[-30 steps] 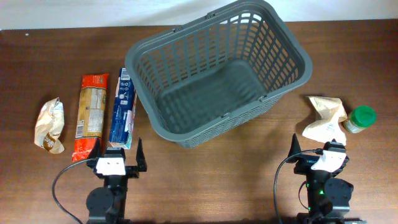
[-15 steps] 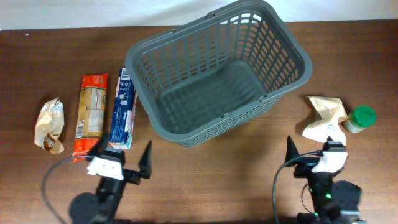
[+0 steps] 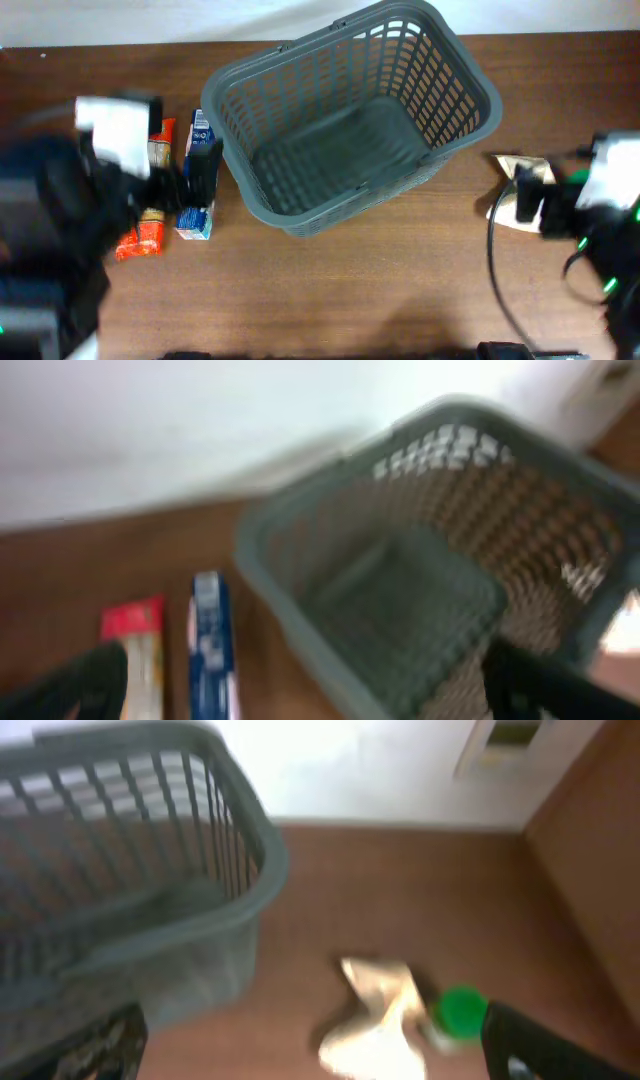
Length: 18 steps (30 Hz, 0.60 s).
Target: Pack container
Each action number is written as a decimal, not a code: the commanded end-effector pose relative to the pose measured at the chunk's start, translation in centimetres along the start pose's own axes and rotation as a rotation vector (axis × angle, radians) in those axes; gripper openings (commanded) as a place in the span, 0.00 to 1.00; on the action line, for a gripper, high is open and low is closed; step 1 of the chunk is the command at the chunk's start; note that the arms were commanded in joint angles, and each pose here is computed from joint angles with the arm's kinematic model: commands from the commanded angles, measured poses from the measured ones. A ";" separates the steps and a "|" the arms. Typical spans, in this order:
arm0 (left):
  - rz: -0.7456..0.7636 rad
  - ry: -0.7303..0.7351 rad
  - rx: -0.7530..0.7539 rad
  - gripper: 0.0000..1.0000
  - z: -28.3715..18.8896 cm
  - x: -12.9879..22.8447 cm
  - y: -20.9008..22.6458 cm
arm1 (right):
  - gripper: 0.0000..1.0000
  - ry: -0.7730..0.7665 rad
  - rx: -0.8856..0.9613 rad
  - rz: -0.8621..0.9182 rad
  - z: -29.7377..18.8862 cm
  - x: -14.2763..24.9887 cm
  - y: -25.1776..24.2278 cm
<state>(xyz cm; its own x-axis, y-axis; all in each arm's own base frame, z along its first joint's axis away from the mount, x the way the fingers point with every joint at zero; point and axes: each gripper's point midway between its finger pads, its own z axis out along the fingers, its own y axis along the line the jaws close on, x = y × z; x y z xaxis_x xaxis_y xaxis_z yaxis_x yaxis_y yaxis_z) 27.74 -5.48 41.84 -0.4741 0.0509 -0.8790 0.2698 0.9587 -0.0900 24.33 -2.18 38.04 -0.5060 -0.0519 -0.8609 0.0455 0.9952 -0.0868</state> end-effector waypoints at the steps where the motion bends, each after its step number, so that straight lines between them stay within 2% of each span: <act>1: 0.010 0.079 0.131 0.99 1.1 -3.0 -1.9 | 0.99 -0.010 0.003 -0.034 -2.2 -5.5 -0.6; 4: -0.025 0.158 0.142 0.99 1.8 -3.3 -1.8 | 0.99 -0.046 -0.135 0.051 -3.5 -8.6 1.5; 6: -0.059 0.174 0.222 0.99 2.0 -3.5 -3.1 | 0.99 -0.087 -0.226 0.080 -4.3 -10.4 2.9; 8: -0.070 0.184 0.278 0.99 2.3 -3.6 -3.9 | 1.00 -0.134 -0.243 0.084 -4.5 -11.9 3.1; 9: -0.074 0.193 0.278 0.89 2.6 -3.5 -3.8 | 0.72 -0.150 -0.244 0.108 -4.1 -12.6 3.0; 10: -0.077 0.202 0.283 0.57 2.8 -3.3 -3.9 | 0.54 -0.147 -0.246 0.137 -3.6 -12.9 3.0; 11: -0.078 0.216 0.289 0.26 2.9 -3.0 -4.1 | 0.48 -0.132 -0.248 0.172 -2.8 -13.0 3.0; 13: -0.061 0.255 0.309 0.16 3.1 -2.2 -4.9 | 0.46 -0.082 -0.250 0.214 -0.8 -12.8 3.1; 15: 0.025 0.310 0.323 0.15 3.1 -0.8 -6.4 | 0.41 -0.006 -0.250 0.257 2.1 -12.1 3.2; 16: 0.054 0.339 0.312 0.14 3.1 0.0 -7.0 | 0.32 0.026 -0.256 0.273 3.3 -11.8 3.4; 17: 0.100 0.381 0.294 0.10 2.9 1.0 -7.8 | 0.16 0.070 -0.279 0.292 4.9 -11.4 3.8; 18: 0.181 0.441 0.276 0.02 2.6 2.6 -9.1 | 0.04 0.134 -0.326 0.307 7.2 -10.7 4.8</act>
<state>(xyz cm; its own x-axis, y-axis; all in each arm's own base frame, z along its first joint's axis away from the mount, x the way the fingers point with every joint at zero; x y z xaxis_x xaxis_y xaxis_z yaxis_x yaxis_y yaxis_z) 27.66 -13.58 40.36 -0.7198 0.2324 -0.6542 0.5055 0.8213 -0.2644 32.77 1.37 46.91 -0.5048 0.1707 -0.8462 -0.0553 0.9718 0.2291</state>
